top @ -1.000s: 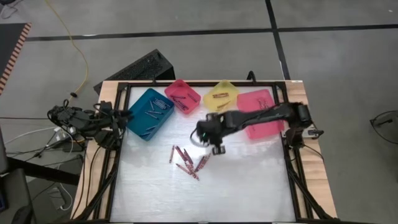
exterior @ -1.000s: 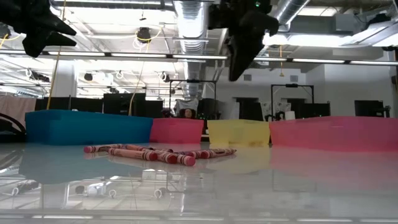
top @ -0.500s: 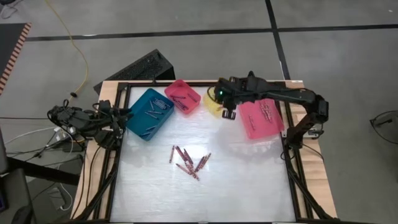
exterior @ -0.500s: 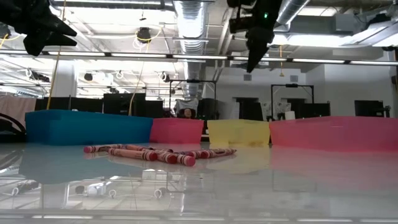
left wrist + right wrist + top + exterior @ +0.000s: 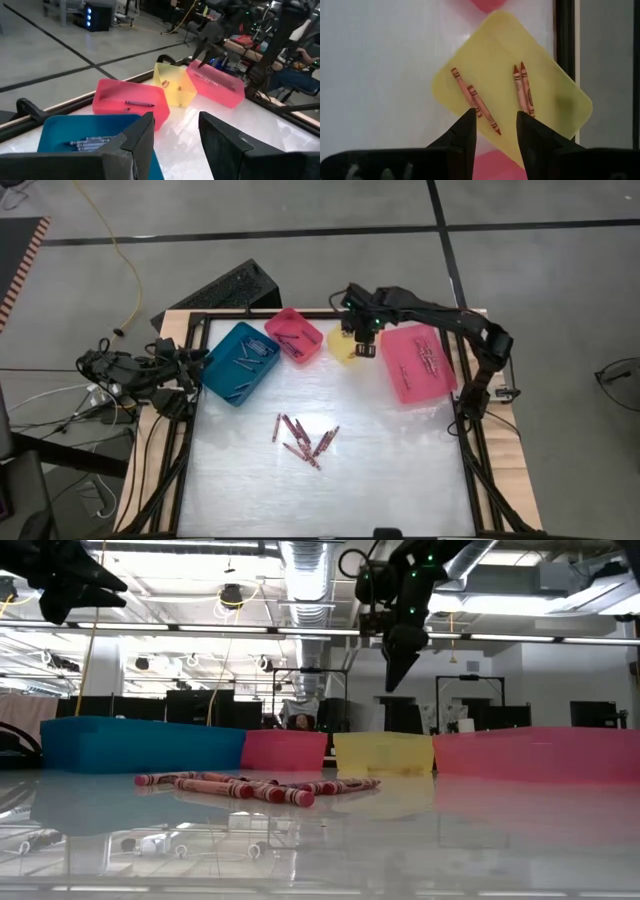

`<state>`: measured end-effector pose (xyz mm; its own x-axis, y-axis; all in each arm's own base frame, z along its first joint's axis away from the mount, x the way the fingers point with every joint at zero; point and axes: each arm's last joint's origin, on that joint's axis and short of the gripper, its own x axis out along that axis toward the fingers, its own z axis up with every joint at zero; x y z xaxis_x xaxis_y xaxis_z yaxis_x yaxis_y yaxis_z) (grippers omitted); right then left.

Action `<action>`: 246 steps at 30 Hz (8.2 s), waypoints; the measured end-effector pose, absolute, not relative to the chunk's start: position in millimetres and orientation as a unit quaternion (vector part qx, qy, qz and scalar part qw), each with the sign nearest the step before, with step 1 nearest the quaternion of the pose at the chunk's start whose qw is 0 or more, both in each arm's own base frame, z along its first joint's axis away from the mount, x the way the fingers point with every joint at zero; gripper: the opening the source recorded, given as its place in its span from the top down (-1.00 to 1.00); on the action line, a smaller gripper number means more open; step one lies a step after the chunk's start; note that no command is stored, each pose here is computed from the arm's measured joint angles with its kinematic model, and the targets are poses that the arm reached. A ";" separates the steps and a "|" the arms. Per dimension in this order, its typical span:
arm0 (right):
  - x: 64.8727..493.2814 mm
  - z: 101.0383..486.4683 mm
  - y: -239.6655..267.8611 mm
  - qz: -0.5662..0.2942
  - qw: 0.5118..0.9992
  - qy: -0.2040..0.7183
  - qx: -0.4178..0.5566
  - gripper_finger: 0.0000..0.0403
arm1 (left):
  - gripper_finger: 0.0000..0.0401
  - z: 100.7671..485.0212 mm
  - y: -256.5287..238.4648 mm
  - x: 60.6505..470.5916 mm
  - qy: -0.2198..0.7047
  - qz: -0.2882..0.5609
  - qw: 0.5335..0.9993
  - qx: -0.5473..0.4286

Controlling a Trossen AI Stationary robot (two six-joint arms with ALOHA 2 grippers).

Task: Sort crayons
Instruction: Put the red crayon into the yellow bin

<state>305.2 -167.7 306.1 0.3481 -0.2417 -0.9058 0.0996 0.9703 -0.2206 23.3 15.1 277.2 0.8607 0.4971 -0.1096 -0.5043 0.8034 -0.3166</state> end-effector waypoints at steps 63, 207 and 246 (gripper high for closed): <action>406.4 186.2 47.5 0.163 0.769 0.606 -0.121 0.36 | 0.27 280.6 8.8 27.4 0.035 0.159 0.982 -0.097; 372.9 280.8 -53.9 -0.014 0.886 0.417 -0.201 0.54 | 0.27 277.5 9.8 26.8 0.039 0.177 0.975 -0.129; 412.2 187.3 64.6 0.132 0.832 0.459 -0.283 0.54 | 0.27 276.7 7.8 30.4 0.052 0.174 0.975 -0.129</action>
<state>412.2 64.6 187.3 0.5437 -0.0401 -0.8383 -0.4795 0.8050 -0.3495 30.4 7.8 276.7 0.9342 0.3251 -0.1467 -0.3520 0.9066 -0.2329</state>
